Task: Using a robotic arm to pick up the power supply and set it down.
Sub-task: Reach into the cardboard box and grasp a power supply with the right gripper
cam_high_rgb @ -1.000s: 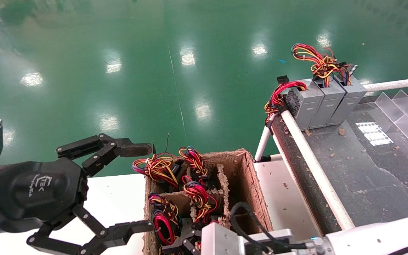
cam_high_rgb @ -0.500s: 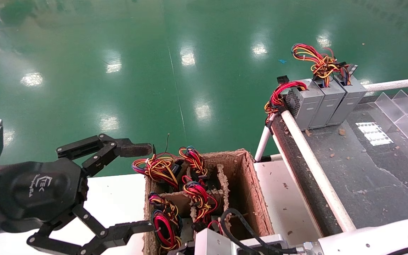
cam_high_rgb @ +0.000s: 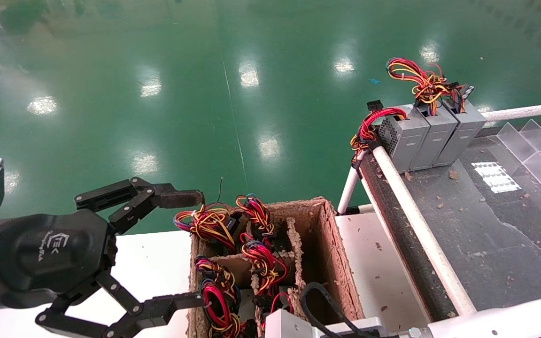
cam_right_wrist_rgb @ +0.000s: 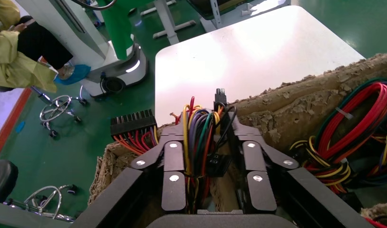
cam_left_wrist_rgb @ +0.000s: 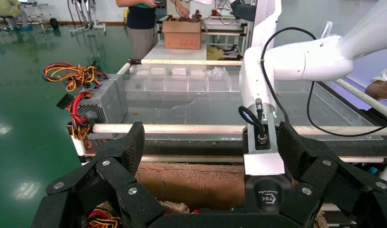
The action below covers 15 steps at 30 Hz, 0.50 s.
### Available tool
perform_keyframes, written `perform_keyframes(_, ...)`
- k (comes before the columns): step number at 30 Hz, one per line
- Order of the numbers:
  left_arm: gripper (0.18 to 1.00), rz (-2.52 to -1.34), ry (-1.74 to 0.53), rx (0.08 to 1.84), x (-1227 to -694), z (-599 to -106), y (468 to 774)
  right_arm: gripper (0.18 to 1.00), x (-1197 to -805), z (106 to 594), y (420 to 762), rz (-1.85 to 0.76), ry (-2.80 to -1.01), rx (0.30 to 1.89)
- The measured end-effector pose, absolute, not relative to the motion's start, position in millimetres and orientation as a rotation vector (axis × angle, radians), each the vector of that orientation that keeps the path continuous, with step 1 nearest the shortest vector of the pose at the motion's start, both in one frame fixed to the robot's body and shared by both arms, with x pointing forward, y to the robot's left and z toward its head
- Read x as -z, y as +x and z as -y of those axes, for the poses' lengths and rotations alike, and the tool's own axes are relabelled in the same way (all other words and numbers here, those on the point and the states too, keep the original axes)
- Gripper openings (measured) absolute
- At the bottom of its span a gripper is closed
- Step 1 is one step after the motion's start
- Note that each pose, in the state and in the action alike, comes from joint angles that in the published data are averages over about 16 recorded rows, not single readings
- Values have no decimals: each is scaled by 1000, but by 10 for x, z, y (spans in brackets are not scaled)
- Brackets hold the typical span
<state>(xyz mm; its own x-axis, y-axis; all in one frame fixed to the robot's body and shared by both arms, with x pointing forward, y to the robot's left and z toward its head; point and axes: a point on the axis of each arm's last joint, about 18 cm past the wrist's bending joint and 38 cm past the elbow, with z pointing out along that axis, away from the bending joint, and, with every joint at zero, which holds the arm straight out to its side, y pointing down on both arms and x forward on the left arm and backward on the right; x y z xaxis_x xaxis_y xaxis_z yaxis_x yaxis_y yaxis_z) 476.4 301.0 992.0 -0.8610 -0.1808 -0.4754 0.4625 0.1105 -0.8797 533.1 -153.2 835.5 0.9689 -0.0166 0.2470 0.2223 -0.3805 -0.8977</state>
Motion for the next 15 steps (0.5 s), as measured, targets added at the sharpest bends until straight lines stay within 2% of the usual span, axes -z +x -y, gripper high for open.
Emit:
perform_keyframes(7, 1001, -1923, 273, 1801, -9920, -3010, 4764, 333, -8475, 1593, 5316, 149, -1898, 272)
perform_keyframes(15, 1001, -1923, 273, 1801, -9920, -3010, 4764, 278, -8842, 1795, 5246, 175, -1789, 320)
